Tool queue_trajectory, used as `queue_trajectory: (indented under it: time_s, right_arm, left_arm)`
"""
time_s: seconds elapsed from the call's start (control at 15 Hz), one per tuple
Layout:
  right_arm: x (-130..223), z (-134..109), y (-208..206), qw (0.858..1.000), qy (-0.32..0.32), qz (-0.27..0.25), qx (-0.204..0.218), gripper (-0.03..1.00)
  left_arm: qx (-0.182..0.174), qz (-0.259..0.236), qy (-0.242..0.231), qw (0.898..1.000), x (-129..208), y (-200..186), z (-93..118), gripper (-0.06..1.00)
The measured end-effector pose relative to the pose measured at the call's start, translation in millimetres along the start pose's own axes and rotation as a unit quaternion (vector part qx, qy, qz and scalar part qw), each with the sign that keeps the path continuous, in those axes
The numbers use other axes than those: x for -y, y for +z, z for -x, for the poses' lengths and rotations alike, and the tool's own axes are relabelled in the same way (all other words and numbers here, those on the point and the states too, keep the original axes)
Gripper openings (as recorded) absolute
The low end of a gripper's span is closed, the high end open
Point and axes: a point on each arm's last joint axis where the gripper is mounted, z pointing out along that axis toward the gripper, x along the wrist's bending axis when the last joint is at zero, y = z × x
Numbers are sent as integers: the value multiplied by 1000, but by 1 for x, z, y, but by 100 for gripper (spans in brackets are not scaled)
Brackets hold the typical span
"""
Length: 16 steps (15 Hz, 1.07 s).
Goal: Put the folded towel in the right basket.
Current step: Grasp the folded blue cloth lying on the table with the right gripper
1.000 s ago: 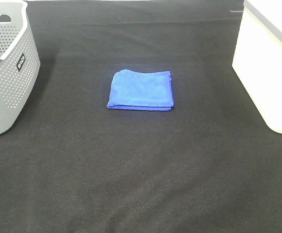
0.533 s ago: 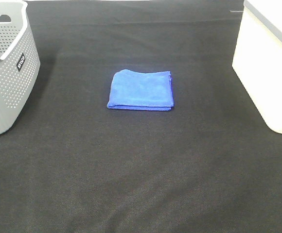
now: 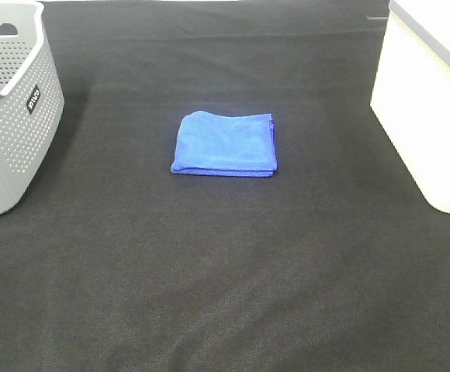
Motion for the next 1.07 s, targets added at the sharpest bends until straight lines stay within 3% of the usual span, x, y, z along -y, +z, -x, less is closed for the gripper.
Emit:
queue_trajectory:
  time_s: [1.07]
  right_arm:
    - [0,0,0,1000,0,0,0,98]
  left_arm:
    - [0,0,0,1000,0,0,0,98]
